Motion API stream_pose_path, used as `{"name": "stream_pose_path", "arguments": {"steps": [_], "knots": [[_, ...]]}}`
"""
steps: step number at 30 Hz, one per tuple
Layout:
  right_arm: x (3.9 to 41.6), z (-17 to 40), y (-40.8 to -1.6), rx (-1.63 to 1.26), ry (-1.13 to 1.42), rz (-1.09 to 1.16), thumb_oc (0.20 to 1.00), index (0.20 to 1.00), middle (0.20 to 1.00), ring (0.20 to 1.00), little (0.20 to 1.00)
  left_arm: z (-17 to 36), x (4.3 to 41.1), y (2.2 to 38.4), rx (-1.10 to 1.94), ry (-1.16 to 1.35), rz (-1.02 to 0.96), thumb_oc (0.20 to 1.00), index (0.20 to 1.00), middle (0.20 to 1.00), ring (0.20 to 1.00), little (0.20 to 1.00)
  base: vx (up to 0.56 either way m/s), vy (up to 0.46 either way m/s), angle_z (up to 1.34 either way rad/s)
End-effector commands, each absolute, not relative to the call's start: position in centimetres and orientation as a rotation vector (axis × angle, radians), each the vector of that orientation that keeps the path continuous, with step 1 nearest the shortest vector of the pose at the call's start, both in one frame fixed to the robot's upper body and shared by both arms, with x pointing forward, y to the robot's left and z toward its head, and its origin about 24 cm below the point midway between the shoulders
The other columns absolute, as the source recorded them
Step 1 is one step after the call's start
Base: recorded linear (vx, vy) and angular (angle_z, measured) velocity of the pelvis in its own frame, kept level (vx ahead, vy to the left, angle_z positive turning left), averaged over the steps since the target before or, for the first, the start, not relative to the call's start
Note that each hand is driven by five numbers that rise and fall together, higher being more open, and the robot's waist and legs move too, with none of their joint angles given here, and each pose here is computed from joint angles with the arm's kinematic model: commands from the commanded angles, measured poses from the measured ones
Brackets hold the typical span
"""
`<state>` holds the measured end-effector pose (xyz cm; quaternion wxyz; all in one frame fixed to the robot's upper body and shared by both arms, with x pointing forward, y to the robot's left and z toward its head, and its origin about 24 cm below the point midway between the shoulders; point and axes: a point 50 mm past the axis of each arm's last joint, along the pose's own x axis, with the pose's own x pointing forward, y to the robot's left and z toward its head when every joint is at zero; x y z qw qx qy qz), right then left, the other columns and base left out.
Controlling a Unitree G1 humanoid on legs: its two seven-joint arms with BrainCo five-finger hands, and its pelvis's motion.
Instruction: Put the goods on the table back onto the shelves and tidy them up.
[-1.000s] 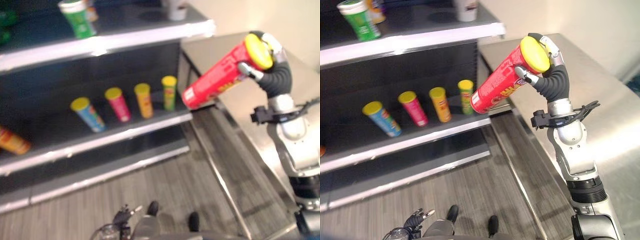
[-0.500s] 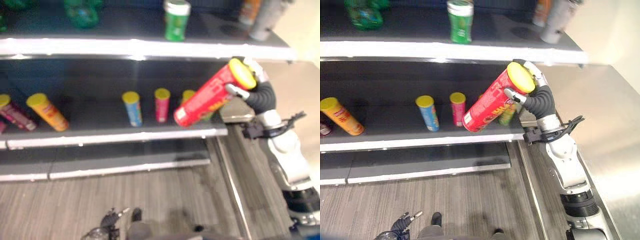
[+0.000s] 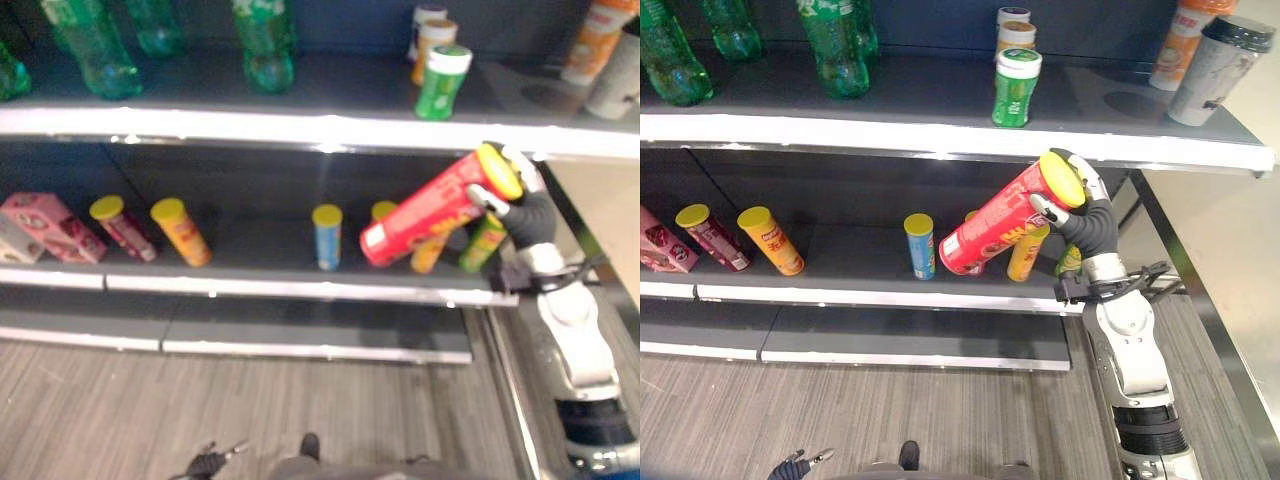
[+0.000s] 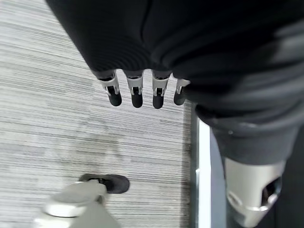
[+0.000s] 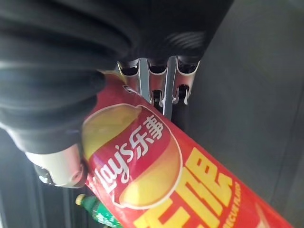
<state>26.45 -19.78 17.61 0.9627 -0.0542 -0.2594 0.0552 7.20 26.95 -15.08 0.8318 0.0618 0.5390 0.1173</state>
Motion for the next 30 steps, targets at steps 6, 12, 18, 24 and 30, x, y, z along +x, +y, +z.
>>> {"name": "stream_pose_path", "arguments": {"steps": [6, 12, 18, 24, 30], "knots": [[25.5, 21.6, -18.8, -0.26, -0.73, 0.198, 0.2, 0.2, 0.2, 0.2, 0.2, -14.3, 10.8, 25.1, 0.096, 0.999, 0.19, 1.0, 1.0, 1.0, 1.0, 1.0, -0.01, 0.047, 0.23], [26.1, 20.0, -17.2, -0.362, -0.64, 0.349, 0.2, 0.2, 0.2, 0.2, 0.2, -13.6, 11.6, 25.7, 0.04, 0.944, 0.239, 1.0, 1.0, 1.0, 1.0, 1.0, -0.05, 0.01, 0.12], [26.4, 18.7, -16.1, -0.321, -0.594, 0.414, 0.2, 0.2, 0.2, 0.2, 0.2, -13.7, 10.8, 26.8, 0.06, 0.981, 0.268, 1.0, 1.0, 1.0, 1.0, 1.0, 0.06, 0.287, -0.15], [27.2, 17.4, -15.0, -0.305, -0.523, 0.446, 0.2, 0.2, 0.2, 0.2, 0.2, -13.5, 12.1, 27.3, 0.165, 0.995, 0.196, 1.0, 1.0, 1.0, 1.0, 1.0, 0.19, 0.632, 0.09], [27.2, 17.4, -13.5, -0.29, -0.526, 0.513, 0.2, 0.2, 0.2, 0.2, 0.2, -13.1, 11.2, 28.9, 0.209, 1.011, 0.241, 1.0, 1.0, 1.0, 1.0, 1.0, 0.06, 0.411, -0.39]]}}
